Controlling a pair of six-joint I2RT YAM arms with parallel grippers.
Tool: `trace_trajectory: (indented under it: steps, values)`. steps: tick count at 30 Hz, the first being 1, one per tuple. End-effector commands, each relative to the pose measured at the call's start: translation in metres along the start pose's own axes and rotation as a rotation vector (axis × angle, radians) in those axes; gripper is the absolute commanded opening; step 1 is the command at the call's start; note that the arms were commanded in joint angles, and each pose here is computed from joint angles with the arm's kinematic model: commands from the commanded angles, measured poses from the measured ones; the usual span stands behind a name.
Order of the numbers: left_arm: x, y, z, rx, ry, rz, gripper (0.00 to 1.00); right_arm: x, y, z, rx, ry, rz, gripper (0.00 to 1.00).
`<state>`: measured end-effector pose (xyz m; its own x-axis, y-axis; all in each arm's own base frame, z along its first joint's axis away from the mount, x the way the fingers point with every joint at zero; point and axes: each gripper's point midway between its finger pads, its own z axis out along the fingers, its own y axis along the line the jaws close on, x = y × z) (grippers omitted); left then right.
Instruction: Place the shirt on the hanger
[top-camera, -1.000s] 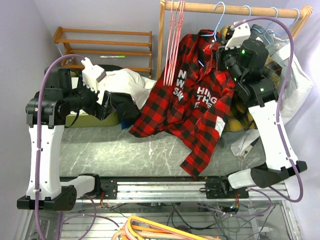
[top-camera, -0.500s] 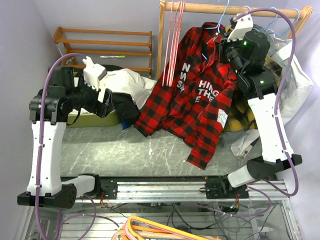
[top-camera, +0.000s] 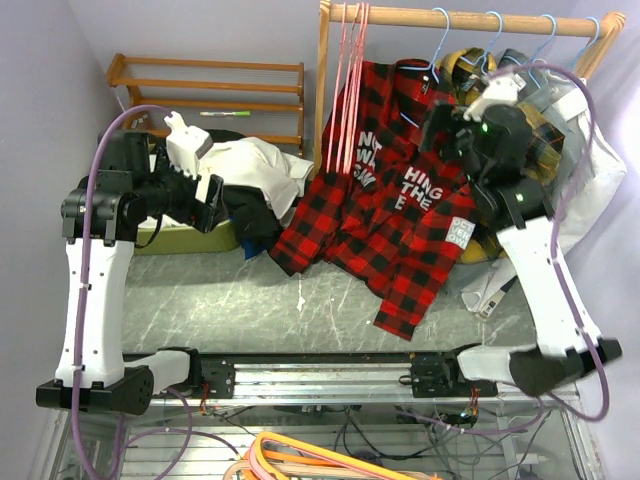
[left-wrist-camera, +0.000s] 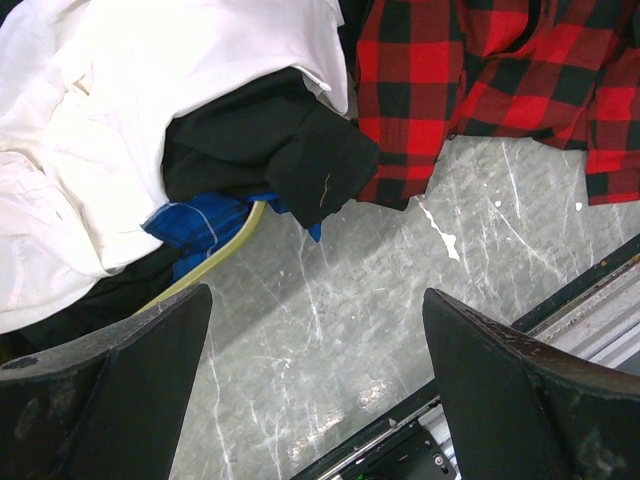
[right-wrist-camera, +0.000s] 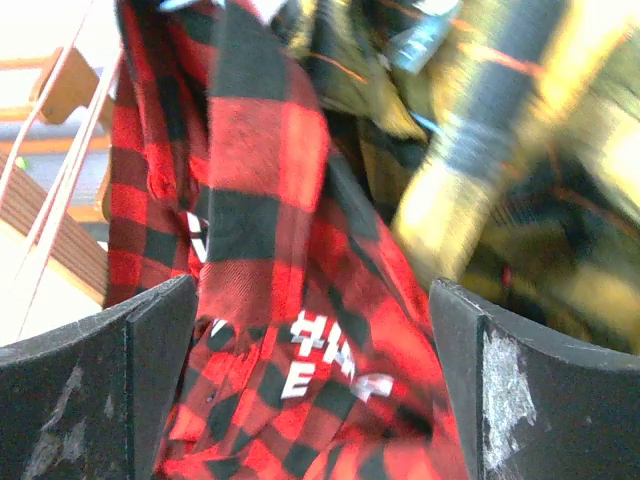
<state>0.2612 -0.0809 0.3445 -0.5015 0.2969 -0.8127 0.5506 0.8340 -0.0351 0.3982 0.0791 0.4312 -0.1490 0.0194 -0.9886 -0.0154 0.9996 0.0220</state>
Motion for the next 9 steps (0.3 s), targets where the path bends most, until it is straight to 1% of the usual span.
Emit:
trace_trajectory:
  steps: [1, 3, 5, 7, 9]
  values:
    - [-0.003, 0.006, 0.006, -0.005, -0.022, -0.018, 0.98, 0.013, -0.033, -0.039, 0.186, -0.034, 0.314, 1.00]
    - [-0.001, 0.009, 0.009, -0.010, -0.021, -0.026, 0.97, 0.057, -0.033, -0.045, 0.261, 0.103, 0.358, 1.00]
    - [0.002, 0.016, 0.012, -0.032, -0.020, -0.044, 0.98, 0.102, -0.037, -0.061, 0.393, 0.206, 0.355, 1.00]
    - [0.007, 0.029, 0.016, -0.073, -0.016, -0.072, 0.97, 0.140, -0.037, -0.084, 0.492, 0.242, 0.340, 1.00]
    - [0.012, 0.048, 0.017, -0.139, -0.017, -0.116, 0.97, 0.166, -0.039, -0.112, 0.597, 0.234, 0.391, 1.00]
